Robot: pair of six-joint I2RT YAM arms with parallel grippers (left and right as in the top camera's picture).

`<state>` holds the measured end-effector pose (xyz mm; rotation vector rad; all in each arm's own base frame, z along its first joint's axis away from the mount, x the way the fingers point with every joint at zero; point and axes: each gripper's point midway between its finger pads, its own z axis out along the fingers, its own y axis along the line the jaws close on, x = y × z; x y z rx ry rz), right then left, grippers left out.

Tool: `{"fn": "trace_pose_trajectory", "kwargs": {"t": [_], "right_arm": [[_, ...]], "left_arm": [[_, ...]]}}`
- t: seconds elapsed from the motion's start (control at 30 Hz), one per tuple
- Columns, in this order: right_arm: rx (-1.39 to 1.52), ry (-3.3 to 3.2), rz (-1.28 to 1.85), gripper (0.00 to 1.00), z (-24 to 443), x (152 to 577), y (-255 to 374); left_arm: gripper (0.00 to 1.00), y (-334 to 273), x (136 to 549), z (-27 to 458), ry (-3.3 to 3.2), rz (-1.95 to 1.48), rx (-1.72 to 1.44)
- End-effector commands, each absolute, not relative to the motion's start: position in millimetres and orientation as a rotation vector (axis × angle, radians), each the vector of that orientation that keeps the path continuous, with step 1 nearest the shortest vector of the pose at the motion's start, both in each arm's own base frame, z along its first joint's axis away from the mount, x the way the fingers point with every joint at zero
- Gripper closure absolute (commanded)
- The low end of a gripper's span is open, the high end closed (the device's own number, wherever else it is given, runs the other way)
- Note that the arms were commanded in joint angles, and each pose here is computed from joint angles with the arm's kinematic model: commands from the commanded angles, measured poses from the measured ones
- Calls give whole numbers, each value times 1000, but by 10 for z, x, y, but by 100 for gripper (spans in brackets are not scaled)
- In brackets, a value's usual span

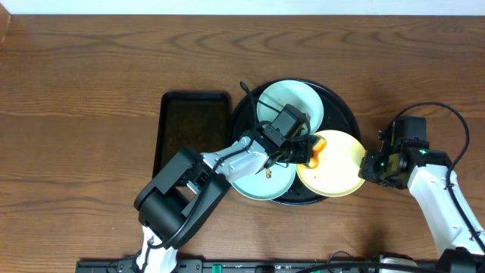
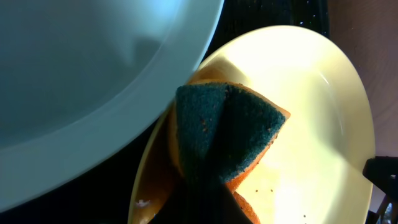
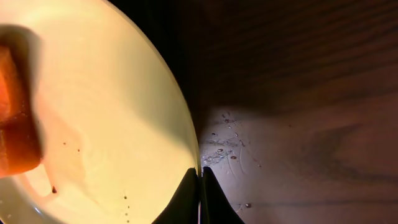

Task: Clean dirty plates on tray and stack at the side
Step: 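Scrub the yellow plate with the sponge held in the left gripper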

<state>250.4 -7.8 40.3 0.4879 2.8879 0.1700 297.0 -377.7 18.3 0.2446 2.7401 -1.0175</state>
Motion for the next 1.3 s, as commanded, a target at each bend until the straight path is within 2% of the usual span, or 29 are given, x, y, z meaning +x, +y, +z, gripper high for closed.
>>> {"fn": "trace_pose_trajectory", "kwargs": {"t": [0.0,0.27,0.43,0.57,0.73,0.93,0.97,1.0,1.07,1.17,1.27], "right_arm": [[502,2892,62,99,392,2467,-184],[502,2888,60,99,394,2475,-188],[502,2889,60,99,394,2474,-188],[502,2890,60,99,393,2472,-187],[502,2891,61,99,393,2470,-186],[502,2891,60,99,392,2468,-187],[502,2890,60,97,393,2470,-187],[501,2887,61,88,394,2478,-187],[500,2883,61,80,397,2488,-188],[500,2880,62,71,399,2496,-189],[499,2875,62,68,401,2507,-190]], "left_arm": [[92,-3815,2844,305,2756,-1091,289],[92,-4040,2426,428,2772,-1132,429],[92,-4078,2369,345,2741,-994,477],[92,-4003,2513,307,2701,-885,464],[92,-3782,2892,316,2631,-752,427],[92,-3618,3160,676,2567,-836,371],[92,-3623,3160,774,2545,-864,396],[92,-3619,3148,923,2514,-896,430],[92,-3629,3085,1130,2478,-947,478],[92,-3599,2974,1355,2442,-973,550],[92,-3376,2962,1416,2459,-851,558]]}}
